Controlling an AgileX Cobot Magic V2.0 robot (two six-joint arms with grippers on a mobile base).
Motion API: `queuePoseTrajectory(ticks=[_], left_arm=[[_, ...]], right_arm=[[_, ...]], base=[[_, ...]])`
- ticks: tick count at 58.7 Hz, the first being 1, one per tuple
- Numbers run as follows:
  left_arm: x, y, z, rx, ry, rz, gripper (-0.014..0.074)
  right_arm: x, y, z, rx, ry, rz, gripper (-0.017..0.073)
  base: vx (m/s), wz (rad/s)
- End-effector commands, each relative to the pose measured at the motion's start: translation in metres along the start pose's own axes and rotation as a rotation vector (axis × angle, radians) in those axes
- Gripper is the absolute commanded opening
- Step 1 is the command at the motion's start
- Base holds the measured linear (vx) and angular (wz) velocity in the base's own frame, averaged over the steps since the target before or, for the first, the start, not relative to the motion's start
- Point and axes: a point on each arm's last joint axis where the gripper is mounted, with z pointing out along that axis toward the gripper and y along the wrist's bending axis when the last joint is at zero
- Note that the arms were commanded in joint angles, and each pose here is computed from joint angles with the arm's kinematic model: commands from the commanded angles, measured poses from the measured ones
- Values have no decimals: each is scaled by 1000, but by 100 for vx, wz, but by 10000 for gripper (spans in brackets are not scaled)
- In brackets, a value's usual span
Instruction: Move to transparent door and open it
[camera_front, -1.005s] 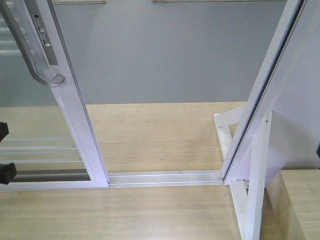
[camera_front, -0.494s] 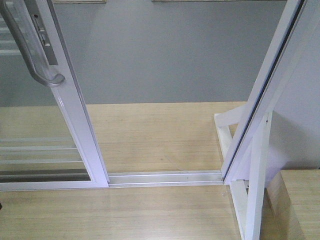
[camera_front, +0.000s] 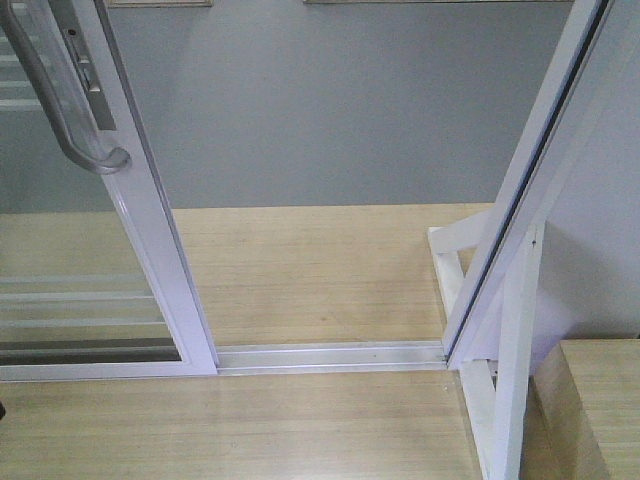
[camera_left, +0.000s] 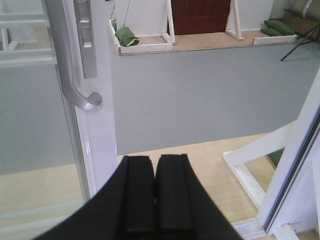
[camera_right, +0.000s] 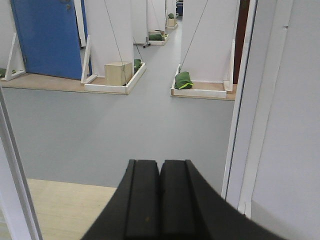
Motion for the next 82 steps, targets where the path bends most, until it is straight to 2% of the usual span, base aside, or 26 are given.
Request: queuePoseTrajectory(ticks=[1, 11, 17, 23, 37, 49, 82], left_arm=[[-18, -1, -2, 8, -113, -19, -6], [-18, -1, -2, 8, -113, -17, -6], [-12, -1, -5, 3, -94, 15, -6], [7, 0, -7, 9, -92, -19, -6], [59, 3, -5, 9, -168, -22, -6], [63, 3, -6, 9, -116, -17, -6], [63, 3, -5, 9, -114, -16, -6]], right_arm=[[-15, -1, -2, 13, -92, 7, -2], [-15, -1, -2, 13, -92, 7, -2], [-15, -1, -2, 13, -92, 7, -2], [-15, -1, -2, 13, -92, 4, -2], [-15, -1, -2, 13, -92, 4, -2], [-15, -1, -2, 13, -93, 3, -2], [-15, -1, -2, 13, -93, 3, -2]], base=[[0, 0], [0, 0], [0, 0], [0, 0], [0, 0], [0, 0], [0, 0]])
